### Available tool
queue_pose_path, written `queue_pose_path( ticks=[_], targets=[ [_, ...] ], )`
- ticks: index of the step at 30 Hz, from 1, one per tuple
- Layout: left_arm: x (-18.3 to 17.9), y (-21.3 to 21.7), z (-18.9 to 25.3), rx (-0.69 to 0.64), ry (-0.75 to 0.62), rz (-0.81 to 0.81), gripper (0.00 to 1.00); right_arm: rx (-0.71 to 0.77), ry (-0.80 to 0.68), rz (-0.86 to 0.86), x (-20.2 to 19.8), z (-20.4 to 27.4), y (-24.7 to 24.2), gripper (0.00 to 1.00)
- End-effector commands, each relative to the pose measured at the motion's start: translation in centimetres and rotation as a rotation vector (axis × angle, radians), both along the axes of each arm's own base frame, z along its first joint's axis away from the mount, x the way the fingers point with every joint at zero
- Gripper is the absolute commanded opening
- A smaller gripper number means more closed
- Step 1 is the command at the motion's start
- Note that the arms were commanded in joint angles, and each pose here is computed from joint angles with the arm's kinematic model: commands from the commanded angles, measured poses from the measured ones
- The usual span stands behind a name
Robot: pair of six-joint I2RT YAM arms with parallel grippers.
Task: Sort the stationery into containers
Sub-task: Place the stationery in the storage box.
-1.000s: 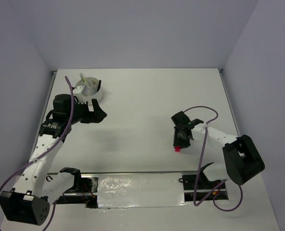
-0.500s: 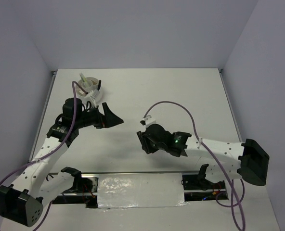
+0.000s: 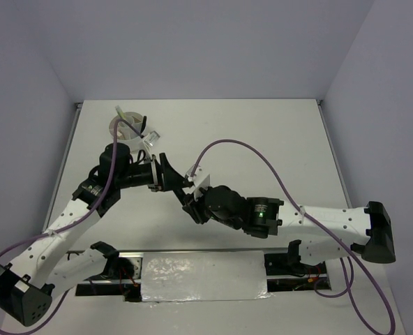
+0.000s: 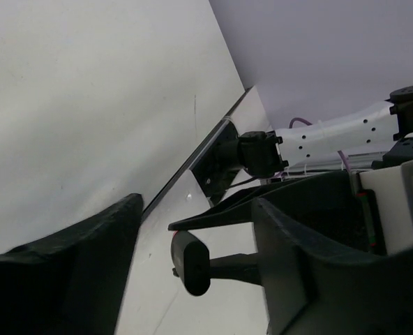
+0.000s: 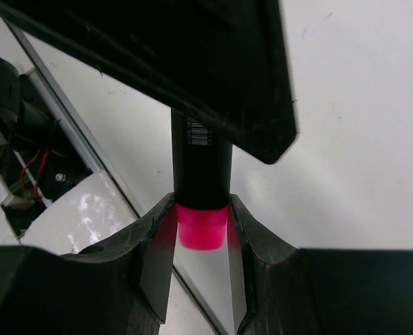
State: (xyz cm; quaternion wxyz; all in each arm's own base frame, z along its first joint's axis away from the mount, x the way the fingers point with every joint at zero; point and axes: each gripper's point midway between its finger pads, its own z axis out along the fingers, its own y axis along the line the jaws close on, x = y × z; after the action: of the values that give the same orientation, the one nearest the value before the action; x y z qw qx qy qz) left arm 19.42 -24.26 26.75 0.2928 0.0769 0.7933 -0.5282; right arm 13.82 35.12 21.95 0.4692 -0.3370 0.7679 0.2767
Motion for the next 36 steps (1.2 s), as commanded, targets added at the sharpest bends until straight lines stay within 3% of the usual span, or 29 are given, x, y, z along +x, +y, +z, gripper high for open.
queue_pose_path(
  ticks=[1, 6, 9, 10, 13, 15, 16, 17, 18, 19, 20, 23, 28, 31, 33, 36],
  targets=[
    [-0.4, -0.5, 1.4, -0.027, -0.032, -0.020, 0.72, 0.039, -0.090, -0.046, 1.3, 3.4, 0.0, 0.05],
    [-0.7, -0.8, 2.0, -0.025, -0.044, -0.032, 0.64, -0.010, -0.120, -0.086, 2.1, 3.1, -0.7, 0.05],
    [-0.8, -0.9, 2.5, -0.019, -0.056, -0.041, 0.43, -0.033, -0.125, -0.085, 2.1, 2.9, -0.8, 0.05],
    [-0.7, -1.1, 2.8, -0.014, -0.063, -0.046, 0.26, -0.044, -0.126, -0.086, 2.2, 2.7, -0.9, 0.05],
    [-0.3, -1.2, 2.4, 0.020, -0.067, -0.045, 0.00, -0.053, -0.133, -0.082, 2.2, 2.5, -0.8, 0.06],
    [0.2, -1.0, 2.7, 0.048, -0.103, -0.032, 0.00, -0.046, -0.129, -0.071, 2.1, 2.5, -0.7, 0.28],
    [1.2, -0.6, 3.5, 0.069, -0.147, 0.018, 0.00, -0.048, -0.128, -0.082, 2.2, 2.1, -0.9, 0.45],
    [2.1, -0.1, 3.6, 0.106, -0.177, 0.061, 0.00, -0.038, -0.126, -0.102, 2.3, 2.1, -1.2, 0.99],
    [3.2, 0.8, 3.8, 0.161, -0.209, 0.123, 0.00, -0.005, -0.120, -0.135, 2.7, 2.6, -1.9, 1.00],
    [4.4, 2.3, 2.1, 0.298, -0.217, 0.167, 0.00, -0.006, -0.116, -0.168, 3.1, 1.9, -2.7, 1.00],
    [7.3, 4.9, 3.7, 0.404, -0.287, 0.348, 0.00, 0.035, -0.111, -0.186, 3.2, 2.7, -3.7, 1.00],
    [12.3, 9.8, 4.1, 0.700, -0.387, 0.576, 0.00, 0.109, -0.085, -0.224, 3.5, 2.7, -6.3, 1.00],
    [19.7, 13.6, 2.1, 1.138, -0.530, 0.581, 0.00, 0.139, -0.065, -0.239, 2.6, 2.1, -9.4, 1.00],
    [24.0, 18.6, 2.2, 1.186, -0.410, 0.751, 0.00, 0.170, -0.043, -0.221, 1.6, 2.3, -10.8, 1.00],
    [26.7, 19.6, 1.6, 1.092, -0.340, 0.795, 0.00, 0.151, -0.032, -0.222, 1.2, 1.5, -11.5, 1.00],
    [29.0, 18.5, 1.2, 1.048, -0.434, 0.762, 0.00, 0.137, -0.037, -0.220, 0.9, 1.0, -12.7, 1.00]
  ],
)
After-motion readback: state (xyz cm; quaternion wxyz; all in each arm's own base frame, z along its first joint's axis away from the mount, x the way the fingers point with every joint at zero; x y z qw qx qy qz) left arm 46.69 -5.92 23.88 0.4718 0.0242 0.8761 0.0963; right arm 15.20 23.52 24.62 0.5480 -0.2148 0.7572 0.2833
